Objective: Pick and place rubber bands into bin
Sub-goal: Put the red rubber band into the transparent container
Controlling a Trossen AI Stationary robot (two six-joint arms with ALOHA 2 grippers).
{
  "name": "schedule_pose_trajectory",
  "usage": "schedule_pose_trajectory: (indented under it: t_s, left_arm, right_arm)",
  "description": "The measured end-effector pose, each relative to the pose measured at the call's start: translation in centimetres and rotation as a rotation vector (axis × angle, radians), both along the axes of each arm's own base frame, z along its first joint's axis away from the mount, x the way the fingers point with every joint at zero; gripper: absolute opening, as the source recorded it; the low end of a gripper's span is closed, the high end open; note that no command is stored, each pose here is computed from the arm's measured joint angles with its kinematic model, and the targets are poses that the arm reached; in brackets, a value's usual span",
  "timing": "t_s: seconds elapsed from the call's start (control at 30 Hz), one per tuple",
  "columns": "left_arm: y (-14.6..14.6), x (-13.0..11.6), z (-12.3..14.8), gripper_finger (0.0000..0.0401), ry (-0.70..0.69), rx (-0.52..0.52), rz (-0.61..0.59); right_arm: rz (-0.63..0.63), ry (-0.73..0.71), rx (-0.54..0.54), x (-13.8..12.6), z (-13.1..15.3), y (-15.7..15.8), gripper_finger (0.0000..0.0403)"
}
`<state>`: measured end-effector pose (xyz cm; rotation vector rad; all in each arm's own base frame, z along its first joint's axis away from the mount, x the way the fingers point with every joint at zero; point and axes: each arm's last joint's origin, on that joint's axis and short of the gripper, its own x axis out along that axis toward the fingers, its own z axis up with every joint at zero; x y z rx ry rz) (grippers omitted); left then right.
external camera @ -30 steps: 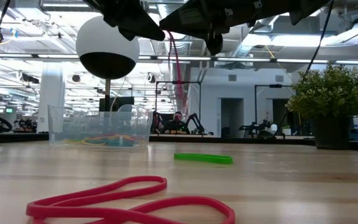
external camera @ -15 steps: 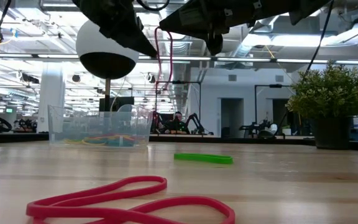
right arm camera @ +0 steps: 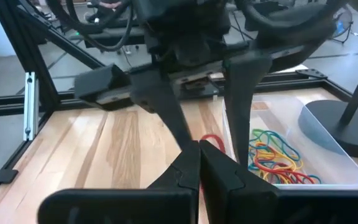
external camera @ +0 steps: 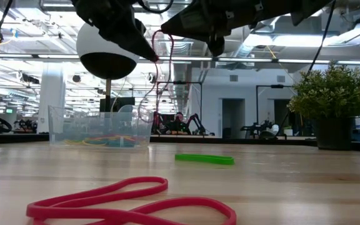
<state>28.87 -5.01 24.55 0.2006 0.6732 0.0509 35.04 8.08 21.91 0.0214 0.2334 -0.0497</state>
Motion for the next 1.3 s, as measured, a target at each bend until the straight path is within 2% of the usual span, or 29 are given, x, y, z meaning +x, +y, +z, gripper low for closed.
schedule_pose_trajectory:
  t_s: [0.17, 0.37, 0.47, 0.63, 0.77, 0.87, 1.07, 1.2, 1.3]
  left_arm:
    - [0.0, 0.2, 0.3, 0.0152, -0.034, 0.007, -0.005]
    - [-0.1, 0.7, 0.9, 0.0150, -0.104, 0.028, -0.046]
    - [-0.1, 0.7, 0.9, 0.0122, -0.113, 0.029, -0.048]
    - [-0.1, 0.6, 0.9, 0.0020, -0.103, 0.033, -0.044]
    - [0.1, 0.6, 0.8, 0.0006, -0.097, 0.051, -0.002]
    - [0.1, 0.4, 0.6, 0.0002, -0.074, 0.061, 0.010]
    - [0.6, -0.1, 0.0, 0.0000, -0.008, 0.122, 0.145]
    - [1.0, -0.8, 0.6, 0.0000, -0.030, 0.157, 0.255]
    - [1.7, -2.0, 1.7, 0.0000, -0.056, 0.284, 0.408]
  right_arm:
    - [-0.004, 0.001, 0.000, 0.0, 0.0, -0.1, 0.0000]
    - [-0.004, 0.001, 0.000, 0.0, 0.0, -0.1, 0.0000]
    - [-0.004, 0.001, 0.000, 0.0, 0.0, -0.1, 0.0000]
    - [-0.004, 0.001, 0.000, 0.0, 0.0, -0.1, 0.0000]
    - [-0.050, -0.003, 0.021, 0.0, 0.0, -0.2, 0.0002]
    - [-0.068, 0.004, 0.026, 0.0, -0.1, -0.3, 0.0017]
    - [-0.071, 0.052, 0.023, -0.1, -0.5, -0.3, 0.0082]
    - [-0.077, 0.073, 0.032, -0.2, -0.8, -0.3, 0.0123]
    - [-0.080, 0.100, 0.024, -0.3, -1.0, -0.4, 0.0146]
